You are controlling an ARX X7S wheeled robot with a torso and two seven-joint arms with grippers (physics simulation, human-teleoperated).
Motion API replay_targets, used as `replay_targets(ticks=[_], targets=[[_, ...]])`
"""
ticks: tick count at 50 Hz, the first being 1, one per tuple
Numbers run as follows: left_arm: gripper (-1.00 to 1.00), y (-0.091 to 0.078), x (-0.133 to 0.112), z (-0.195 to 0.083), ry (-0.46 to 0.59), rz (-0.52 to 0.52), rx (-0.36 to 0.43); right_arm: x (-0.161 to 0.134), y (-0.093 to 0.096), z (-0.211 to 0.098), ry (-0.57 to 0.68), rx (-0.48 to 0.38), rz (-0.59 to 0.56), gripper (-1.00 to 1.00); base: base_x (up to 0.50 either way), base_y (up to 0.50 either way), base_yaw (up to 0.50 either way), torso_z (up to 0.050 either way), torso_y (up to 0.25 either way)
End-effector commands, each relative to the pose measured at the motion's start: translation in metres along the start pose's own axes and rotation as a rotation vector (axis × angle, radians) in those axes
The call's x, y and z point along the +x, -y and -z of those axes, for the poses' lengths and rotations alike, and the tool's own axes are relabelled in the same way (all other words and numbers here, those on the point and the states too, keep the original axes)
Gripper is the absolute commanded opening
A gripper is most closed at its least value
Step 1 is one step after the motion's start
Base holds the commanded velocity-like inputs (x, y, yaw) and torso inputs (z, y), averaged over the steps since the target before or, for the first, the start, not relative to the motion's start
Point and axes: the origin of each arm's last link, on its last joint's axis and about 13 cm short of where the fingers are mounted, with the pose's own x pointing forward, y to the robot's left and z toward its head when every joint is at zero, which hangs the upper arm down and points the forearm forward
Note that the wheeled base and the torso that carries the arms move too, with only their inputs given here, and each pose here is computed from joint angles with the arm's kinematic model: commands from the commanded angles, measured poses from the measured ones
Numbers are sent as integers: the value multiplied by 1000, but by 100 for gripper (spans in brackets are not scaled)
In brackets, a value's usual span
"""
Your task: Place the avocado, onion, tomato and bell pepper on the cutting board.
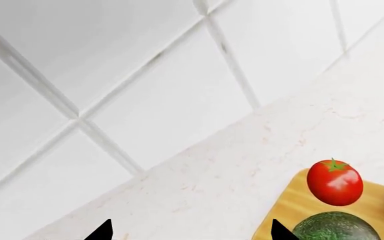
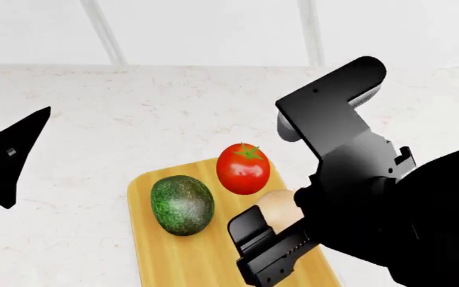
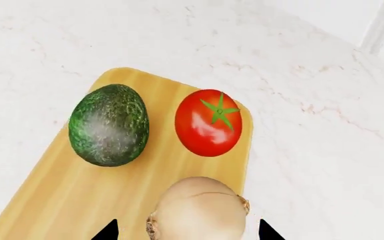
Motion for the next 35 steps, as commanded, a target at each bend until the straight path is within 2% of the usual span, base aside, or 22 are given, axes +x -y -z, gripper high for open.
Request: replay_targets(ticks=[1, 8, 17, 20, 21, 24, 28, 29, 30, 31, 35], targets=[[100, 0, -2, -1, -11, 0, 4, -33, -5, -8, 68, -41, 55, 100, 0, 0, 0, 0, 0], [100, 0, -8, 5, -64, -2, 9, -50, -6, -15, 120, -63, 98, 100, 0, 0, 0, 0, 0], [100, -5, -30, 6, -191, -6, 41, -70, -4, -29, 199, -80, 144, 100, 0, 0, 0, 0, 0], [100, -7, -38, 6, -227, 10, 29, -78, -3, -34, 219, -87, 171, 100, 0, 0, 0, 0, 0], [100, -7, -39, 8, -234, -16, 71, -81, -2, -37, 228, -87, 178, 100, 0, 0, 0, 0, 0], [100, -8, -44, 11, -281, -6, 89, -87, -1, -41, 247, -87, 202, 100, 0, 0, 0, 0, 0], [100, -9, -54, 8, -303, 28, 81, -94, -2, -46, 259, -93, 221, 100, 0, 0, 0, 0, 0], [100, -7, -58, 6, -318, 64, 28, -94, -2, -47, 262, -95, 221, 100, 0, 0, 0, 0, 0], [100, -7, -60, 4, -310, 48, 46, -94, -2, -48, 263, -96, 221, 100, 0, 0, 0, 0, 0], [100, -6, -64, 4, -328, 82, 15, -94, -2, -50, 264, -99, 222, 100, 0, 0, 0, 0, 0], [100, -4, -74, 0, -360, 116, 4, -94, -1, -53, 266, -101, 228, 100, 0, 0, 0, 0, 0]])
